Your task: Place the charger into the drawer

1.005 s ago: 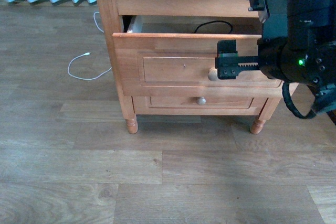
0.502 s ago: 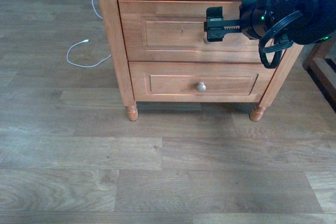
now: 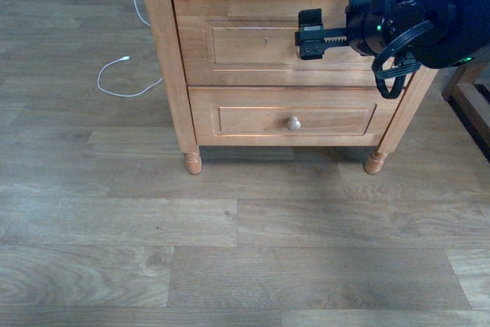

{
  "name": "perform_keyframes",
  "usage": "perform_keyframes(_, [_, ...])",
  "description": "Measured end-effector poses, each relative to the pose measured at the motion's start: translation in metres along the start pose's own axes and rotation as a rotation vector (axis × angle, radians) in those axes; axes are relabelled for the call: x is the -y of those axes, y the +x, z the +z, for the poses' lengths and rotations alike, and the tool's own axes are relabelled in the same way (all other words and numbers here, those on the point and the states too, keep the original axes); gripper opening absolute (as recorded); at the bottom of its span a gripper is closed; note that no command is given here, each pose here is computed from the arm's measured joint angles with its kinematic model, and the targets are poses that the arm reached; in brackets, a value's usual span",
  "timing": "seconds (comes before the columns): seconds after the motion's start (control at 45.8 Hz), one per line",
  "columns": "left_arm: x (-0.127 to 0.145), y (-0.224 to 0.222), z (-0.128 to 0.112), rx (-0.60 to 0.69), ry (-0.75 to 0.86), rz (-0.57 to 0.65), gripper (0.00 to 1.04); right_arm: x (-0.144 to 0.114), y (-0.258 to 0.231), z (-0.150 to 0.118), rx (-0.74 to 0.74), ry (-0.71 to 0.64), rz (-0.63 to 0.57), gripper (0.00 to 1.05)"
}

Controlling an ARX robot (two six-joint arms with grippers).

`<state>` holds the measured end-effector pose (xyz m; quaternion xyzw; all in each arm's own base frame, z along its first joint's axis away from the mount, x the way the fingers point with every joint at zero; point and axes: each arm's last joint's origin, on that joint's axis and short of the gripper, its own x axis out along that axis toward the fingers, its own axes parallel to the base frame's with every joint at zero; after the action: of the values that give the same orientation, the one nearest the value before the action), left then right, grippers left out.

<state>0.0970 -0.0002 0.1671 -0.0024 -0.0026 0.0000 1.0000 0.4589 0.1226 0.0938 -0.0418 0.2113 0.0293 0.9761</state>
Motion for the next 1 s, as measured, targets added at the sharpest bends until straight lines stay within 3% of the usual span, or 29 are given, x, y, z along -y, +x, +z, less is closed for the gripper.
perform_keyframes(0.175, [0.0,0.0,0.0,0.0,0.0,0.0,0.99,0.004,-0.027,0.003,0.015,0.012,0.044,0.96])
perform_keyframes(0.371, [0.0,0.0,0.0,0.0,0.0,0.0,0.99,0.01,-0.095,0.013,0.048,0.022,0.126,0.96])
perform_keyframes(0.808, [0.0,0.0,0.0,0.0,0.0,0.0,0.99,0.052,-0.231,-0.004,0.027,0.111,0.183,0.96])
perform_keyframes(1.005, [0.0,0.0,0.0,0.0,0.0,0.0,0.99,0.066,-0.287,-0.026,0.041,0.171,0.187,0.96])
